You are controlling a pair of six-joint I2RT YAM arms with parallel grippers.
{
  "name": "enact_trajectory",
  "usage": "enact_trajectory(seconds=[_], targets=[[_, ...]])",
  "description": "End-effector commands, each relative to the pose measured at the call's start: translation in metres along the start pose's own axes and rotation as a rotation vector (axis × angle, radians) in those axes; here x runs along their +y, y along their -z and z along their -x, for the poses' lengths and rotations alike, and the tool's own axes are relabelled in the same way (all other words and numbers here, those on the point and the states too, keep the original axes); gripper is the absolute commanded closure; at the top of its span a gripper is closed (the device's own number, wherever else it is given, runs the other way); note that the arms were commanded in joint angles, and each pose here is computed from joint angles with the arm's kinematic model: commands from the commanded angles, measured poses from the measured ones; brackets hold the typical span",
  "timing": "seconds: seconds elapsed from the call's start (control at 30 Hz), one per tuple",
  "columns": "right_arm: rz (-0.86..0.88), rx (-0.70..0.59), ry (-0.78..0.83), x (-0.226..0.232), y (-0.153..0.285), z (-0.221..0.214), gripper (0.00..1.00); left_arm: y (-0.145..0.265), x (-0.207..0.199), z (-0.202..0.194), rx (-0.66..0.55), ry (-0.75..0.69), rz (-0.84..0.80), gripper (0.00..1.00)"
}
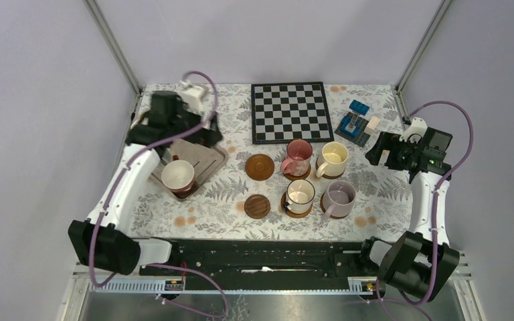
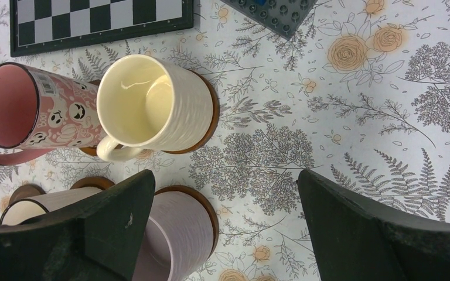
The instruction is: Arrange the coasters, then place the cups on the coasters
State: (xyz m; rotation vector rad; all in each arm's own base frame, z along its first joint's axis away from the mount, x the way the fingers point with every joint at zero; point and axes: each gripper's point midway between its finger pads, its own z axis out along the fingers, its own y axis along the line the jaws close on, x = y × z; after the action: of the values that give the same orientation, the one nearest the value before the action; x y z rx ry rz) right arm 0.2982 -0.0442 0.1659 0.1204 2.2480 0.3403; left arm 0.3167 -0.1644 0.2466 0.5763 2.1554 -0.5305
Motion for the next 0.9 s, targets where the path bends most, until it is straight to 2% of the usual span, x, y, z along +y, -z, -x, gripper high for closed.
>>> enact_trajectory(seconds=[0.0, 0.1, 0.17, 0.27, 0.33, 0.5, 0.87], targets=[[0.049, -0.014, 0.049, 0.009, 0.001, 0.002, 0.02, 0.032, 0.084, 0.015, -0.038, 0.069, 0.120, 0.01], [0.047, -0.016, 0.066, 0.009, 0.003, 0.000, 0.02, 0.057, 0.143, 0.010, -0.068, 0.079, 0.224, 0.01], [0.040, -0.017, 0.077, 0.008, 0.003, -0.001, 0.02, 0.067, 0.180, -0.002, -0.045, 0.117, 0.336, 0.01], [0.035, -0.021, 0.084, 0.007, 0.003, -0.003, 0.02, 0.071, 0.227, -0.032, 0.017, 0.241, 0.517, 0.02], [0.037, -0.027, 0.085, 0.008, 0.003, -0.005, 0.02, 0.074, 0.256, -0.044, 0.008, 0.330, 0.665, 0.03], [0.042, -0.033, 0.089, 0.009, 0.004, -0.004, 0.02, 0.066, 0.282, -0.060, -0.035, 0.458, 0.797, 0.09], [0.019, -0.027, 0.090, 0.003, 0.001, -0.005, 0.02, 0.036, 0.320, -0.088, 0.002, 0.506, 0.868, 0.27]])
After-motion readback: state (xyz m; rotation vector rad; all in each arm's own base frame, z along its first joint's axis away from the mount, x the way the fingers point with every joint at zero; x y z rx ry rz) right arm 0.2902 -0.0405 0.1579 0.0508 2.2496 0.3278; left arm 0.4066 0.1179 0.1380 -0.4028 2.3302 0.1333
